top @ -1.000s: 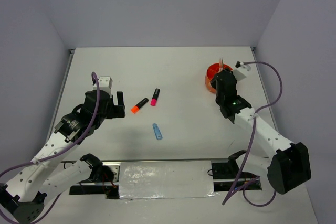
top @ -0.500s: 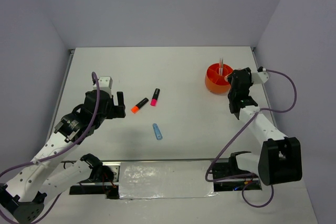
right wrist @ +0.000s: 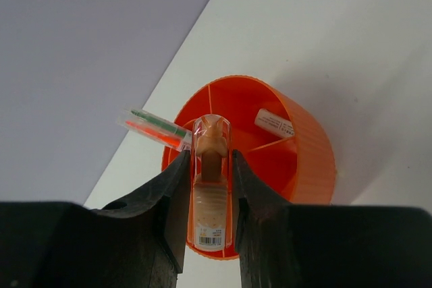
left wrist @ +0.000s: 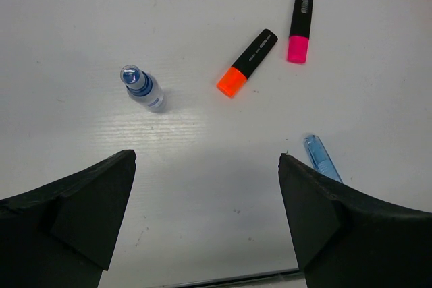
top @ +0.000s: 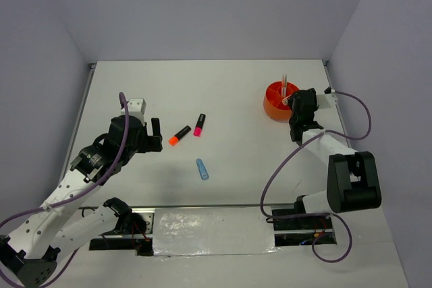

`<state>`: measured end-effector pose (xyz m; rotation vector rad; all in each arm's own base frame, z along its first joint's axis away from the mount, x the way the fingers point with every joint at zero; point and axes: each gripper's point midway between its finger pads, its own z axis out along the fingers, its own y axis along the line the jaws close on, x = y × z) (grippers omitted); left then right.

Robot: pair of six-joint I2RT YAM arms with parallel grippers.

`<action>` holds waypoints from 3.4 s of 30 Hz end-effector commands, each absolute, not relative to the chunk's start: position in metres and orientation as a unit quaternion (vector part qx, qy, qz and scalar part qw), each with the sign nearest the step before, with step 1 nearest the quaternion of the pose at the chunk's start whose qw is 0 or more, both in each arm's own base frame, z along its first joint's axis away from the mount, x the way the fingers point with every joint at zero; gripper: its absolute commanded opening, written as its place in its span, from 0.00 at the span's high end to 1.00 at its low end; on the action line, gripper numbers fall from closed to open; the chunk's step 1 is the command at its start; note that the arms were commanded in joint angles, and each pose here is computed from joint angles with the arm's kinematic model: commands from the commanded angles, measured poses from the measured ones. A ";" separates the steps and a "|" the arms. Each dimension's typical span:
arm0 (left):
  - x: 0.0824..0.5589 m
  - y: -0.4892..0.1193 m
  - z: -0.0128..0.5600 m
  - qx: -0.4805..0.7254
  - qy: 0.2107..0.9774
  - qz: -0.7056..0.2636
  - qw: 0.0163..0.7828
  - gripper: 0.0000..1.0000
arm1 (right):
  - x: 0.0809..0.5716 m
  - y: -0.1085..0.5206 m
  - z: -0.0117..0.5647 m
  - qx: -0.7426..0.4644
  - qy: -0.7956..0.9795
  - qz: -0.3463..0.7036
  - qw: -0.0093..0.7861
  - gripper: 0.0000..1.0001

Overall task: Sort the stationery into containers
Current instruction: Place the stationery in the storage box, then pick up the stationery from the center of the board.

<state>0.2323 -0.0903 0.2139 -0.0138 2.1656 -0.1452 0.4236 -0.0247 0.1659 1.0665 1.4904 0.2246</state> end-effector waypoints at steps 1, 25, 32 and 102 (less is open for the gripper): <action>0.237 -0.094 0.222 0.003 0.875 -0.067 0.480 0.01 | 0.436 -0.028 0.184 0.475 0.611 0.117 0.623 1.00; 0.237 -0.097 0.223 0.010 0.874 -0.075 0.480 0.01 | 0.440 -0.035 0.154 0.478 0.629 0.090 0.607 0.65; 0.237 -0.098 0.223 0.011 0.874 -0.076 0.480 0.01 | 0.437 -0.034 0.162 0.470 0.629 0.096 0.612 0.38; 0.234 -0.047 0.239 -0.102 0.853 -0.002 0.512 0.01 | 0.210 0.364 0.015 -0.245 0.948 0.064 0.191 0.95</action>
